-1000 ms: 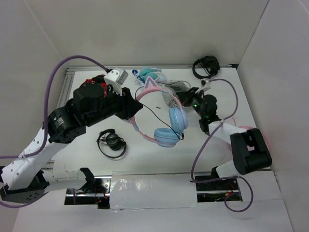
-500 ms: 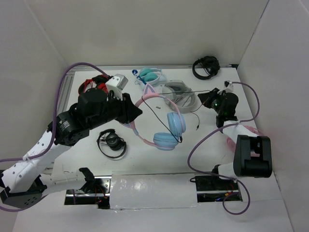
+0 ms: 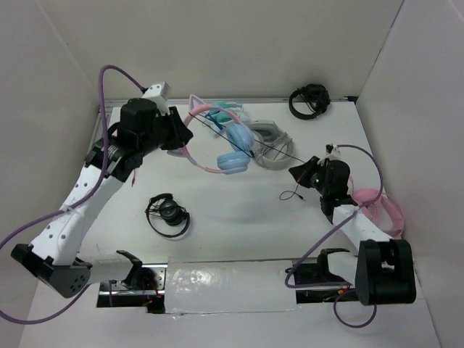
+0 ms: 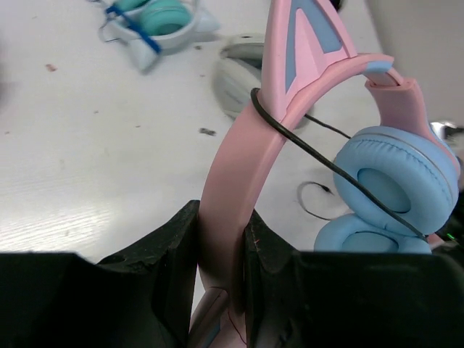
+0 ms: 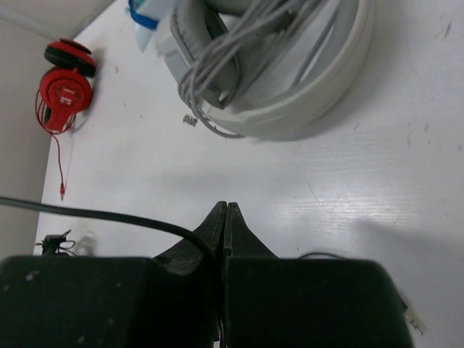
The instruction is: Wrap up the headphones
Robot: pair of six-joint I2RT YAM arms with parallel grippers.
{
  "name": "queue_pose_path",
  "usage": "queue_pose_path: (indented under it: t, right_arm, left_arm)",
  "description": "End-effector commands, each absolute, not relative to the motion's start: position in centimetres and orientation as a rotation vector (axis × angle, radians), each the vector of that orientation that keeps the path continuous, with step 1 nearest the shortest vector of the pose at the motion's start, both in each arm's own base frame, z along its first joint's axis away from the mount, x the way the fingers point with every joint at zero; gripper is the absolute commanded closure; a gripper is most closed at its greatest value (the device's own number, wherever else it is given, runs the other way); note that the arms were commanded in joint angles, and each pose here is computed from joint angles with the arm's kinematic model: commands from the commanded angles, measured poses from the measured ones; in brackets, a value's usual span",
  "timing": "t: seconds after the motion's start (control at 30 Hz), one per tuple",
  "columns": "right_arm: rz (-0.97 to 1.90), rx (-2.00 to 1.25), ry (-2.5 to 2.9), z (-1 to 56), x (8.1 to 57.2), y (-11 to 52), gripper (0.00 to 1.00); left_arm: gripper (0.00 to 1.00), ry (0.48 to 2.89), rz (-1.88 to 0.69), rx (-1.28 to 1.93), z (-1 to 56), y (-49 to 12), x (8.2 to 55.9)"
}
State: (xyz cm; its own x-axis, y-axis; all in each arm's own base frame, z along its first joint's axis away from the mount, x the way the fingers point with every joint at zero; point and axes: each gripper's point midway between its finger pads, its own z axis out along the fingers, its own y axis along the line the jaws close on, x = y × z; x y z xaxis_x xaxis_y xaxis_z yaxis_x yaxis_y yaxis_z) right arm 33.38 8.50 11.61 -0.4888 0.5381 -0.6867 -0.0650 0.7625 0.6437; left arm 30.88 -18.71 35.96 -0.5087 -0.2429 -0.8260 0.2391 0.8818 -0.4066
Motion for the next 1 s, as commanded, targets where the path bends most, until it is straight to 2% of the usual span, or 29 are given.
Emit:
queue_pose_path:
  t: [0.0,0.13,0.27,0.3,0.4,0.63,0.8,0.97]
  right_arm:
    - [0.626,0.413,1.931,12.2,33.0,6.4,1.0]
    - [0.574,0.382,1.874,14.8,32.3,5.7,1.0]
    - [0.587,0.254,1.851,17.9,31.2,7.7,1.0]
    - [0.577,0.165,1.827,20.3,30.5,8.7,1.0]
    - [0.591,0.062,1.797,22.4,29.3,10.5,1.0]
    - [0.636,-0.393,1.704,26.8,24.3,16.9,1.0]
    - [0.636,-0.634,1.678,28.5,22.1,20.4,1.0]
    - [0.601,-0.802,1.68,28.6,21.9,23.1,1.0]
  left_arm:
    - [1.0,1.865,-0.625,-0.138,40.4,-15.8,33.6]
    - [1.0,1.877,-0.617,-0.11,38.2,-14.3,35.3]
    - [1.0,1.91,-0.592,-0.106,35.9,-13.8,36.9]
    - [1.0,1.951,-0.578,-0.114,34.4,-13.5,38.1]
    - [1.0,1.969,-0.531,-0.101,32.9,-13.3,39.3]
    - [1.0,2.052,-0.396,-0.162,29.2,-12.5,42.4]
    - [1.0,2.095,-0.426,-0.066,27.6,-14.9,43.0]
    - [1.0,2.046,-0.392,0.205,26.0,-19.1,42.2]
